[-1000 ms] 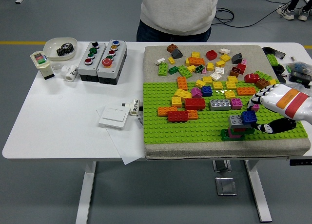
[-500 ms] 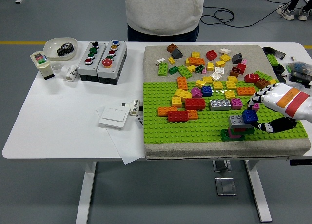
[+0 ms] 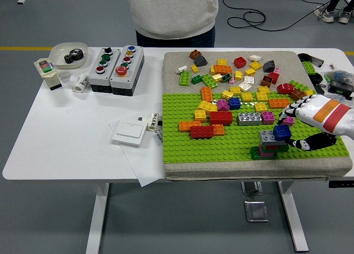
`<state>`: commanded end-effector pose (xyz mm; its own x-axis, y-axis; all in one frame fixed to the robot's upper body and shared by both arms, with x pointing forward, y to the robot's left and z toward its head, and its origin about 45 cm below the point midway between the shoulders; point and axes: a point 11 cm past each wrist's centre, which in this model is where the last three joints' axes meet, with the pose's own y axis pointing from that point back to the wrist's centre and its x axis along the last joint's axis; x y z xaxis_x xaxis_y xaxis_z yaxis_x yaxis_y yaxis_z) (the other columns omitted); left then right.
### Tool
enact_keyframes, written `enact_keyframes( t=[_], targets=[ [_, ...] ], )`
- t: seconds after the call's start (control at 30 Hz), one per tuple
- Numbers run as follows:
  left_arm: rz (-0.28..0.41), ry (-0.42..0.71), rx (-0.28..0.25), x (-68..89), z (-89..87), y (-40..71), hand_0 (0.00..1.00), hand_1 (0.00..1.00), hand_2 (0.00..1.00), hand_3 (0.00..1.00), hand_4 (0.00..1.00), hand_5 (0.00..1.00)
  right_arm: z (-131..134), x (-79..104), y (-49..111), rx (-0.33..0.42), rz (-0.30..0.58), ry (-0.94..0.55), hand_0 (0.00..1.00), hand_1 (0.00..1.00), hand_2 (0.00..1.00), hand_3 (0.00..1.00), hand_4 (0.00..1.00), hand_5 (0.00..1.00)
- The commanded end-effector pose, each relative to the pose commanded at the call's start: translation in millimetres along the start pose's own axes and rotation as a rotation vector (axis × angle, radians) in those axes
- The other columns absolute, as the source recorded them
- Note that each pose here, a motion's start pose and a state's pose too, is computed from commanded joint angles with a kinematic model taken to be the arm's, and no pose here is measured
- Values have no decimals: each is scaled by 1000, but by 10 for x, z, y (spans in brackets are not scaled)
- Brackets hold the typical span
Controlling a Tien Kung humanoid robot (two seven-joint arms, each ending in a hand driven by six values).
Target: Pick up the brick,pile it on top of brick,press brick,pick up the brick,pile it on top of brick,press brick
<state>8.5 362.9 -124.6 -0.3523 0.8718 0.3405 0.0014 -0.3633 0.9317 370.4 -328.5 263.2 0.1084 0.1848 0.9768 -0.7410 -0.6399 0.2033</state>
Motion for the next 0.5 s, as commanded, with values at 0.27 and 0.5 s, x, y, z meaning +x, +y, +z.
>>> enact_keyframes(
  t=[0.27, 0.5],
  targets=[
    [1, -3, 3, 3, -11, -1, 617, 722, 688, 552, 566, 606, -15, 39, 21, 6, 10, 8, 612, 652, 734, 712, 769, 407],
    [3, -6, 5, 12, -27, -2, 617, 722, 689, 552, 566, 607, -24, 106, 96, -5, 45, 6, 638, 666, 754, 816, 822, 407]
  ],
)
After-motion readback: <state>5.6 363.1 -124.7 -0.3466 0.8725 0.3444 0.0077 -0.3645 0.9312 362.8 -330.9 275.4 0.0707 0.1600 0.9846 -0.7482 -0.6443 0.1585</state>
